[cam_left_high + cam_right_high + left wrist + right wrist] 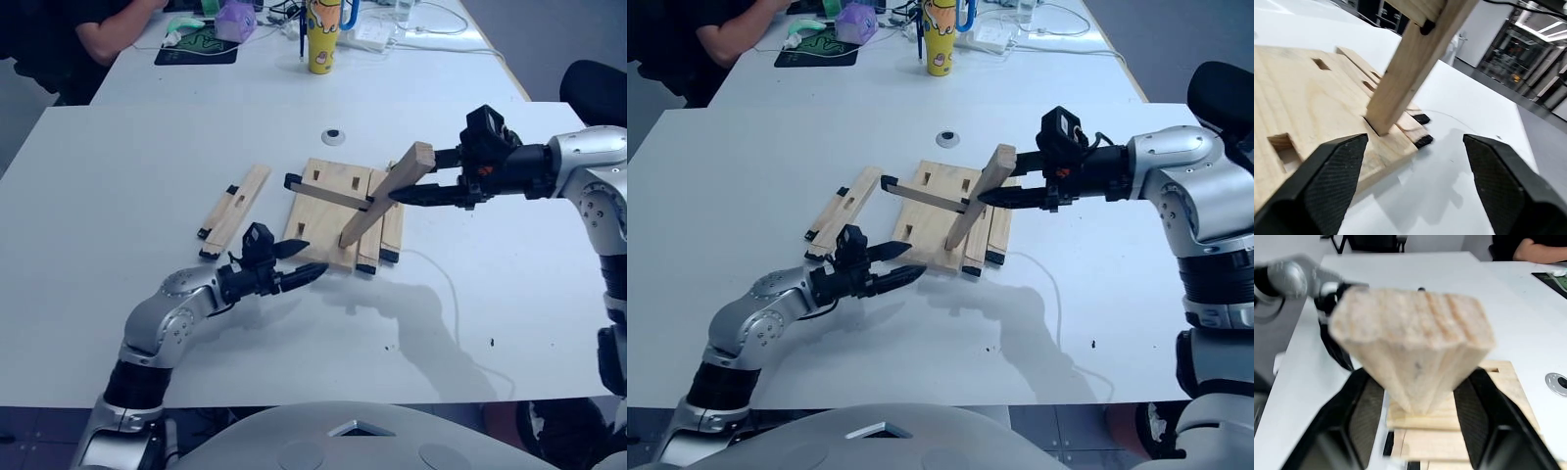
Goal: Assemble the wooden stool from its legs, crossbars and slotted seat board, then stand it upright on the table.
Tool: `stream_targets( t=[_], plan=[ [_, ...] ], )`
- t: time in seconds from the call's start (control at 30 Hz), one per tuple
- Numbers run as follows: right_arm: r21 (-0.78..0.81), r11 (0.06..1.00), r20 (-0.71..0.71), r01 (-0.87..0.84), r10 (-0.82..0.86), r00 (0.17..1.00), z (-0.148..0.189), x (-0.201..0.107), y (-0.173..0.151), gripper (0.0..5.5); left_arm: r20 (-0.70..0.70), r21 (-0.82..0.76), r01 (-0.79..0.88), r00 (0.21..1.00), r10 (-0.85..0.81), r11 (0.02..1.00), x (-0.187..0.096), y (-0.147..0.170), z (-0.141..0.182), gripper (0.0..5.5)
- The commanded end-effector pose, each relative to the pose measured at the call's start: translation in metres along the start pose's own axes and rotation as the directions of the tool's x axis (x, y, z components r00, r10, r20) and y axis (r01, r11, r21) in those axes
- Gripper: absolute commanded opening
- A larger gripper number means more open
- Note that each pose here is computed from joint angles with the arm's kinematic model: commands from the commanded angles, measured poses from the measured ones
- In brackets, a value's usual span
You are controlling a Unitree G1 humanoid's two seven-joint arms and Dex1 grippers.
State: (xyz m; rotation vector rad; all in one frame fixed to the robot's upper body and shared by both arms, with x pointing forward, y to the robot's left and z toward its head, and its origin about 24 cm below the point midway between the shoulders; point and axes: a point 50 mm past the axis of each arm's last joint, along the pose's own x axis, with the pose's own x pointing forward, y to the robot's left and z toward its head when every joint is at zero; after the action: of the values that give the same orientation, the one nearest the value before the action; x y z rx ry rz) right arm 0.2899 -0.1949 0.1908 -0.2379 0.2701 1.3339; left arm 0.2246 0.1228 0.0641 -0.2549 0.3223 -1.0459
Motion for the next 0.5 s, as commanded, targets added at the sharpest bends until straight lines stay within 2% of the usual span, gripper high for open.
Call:
stream_targets(
  t=[0.03,0.37,0.5],
  plan=[
    [0.19,0.982,-0.074,-0.003,0.018,0.997,-0.049,0.011,0.01,2.07,-0.019,0.06,-0.078,0.997,0.079,0.995,0.004,0.011,-0.001,3.61],
    [0.203,0.979,-0.064,-0.012,0.026,0.998,-0.059,0.02,0.017,2.07,-0.044,0.182,-0.237,0.968,0.248,0.954,0.014,0.031,-0.002,3.61],
    [0.213,0.977,-0.065,-0.004,0.018,0.998,-0.063,0.025,0.018,2.07,-0.069,0.222,-0.308,0.941,0.33,0.925,0.029,0.038,-0.005,3.61]
  ],
)
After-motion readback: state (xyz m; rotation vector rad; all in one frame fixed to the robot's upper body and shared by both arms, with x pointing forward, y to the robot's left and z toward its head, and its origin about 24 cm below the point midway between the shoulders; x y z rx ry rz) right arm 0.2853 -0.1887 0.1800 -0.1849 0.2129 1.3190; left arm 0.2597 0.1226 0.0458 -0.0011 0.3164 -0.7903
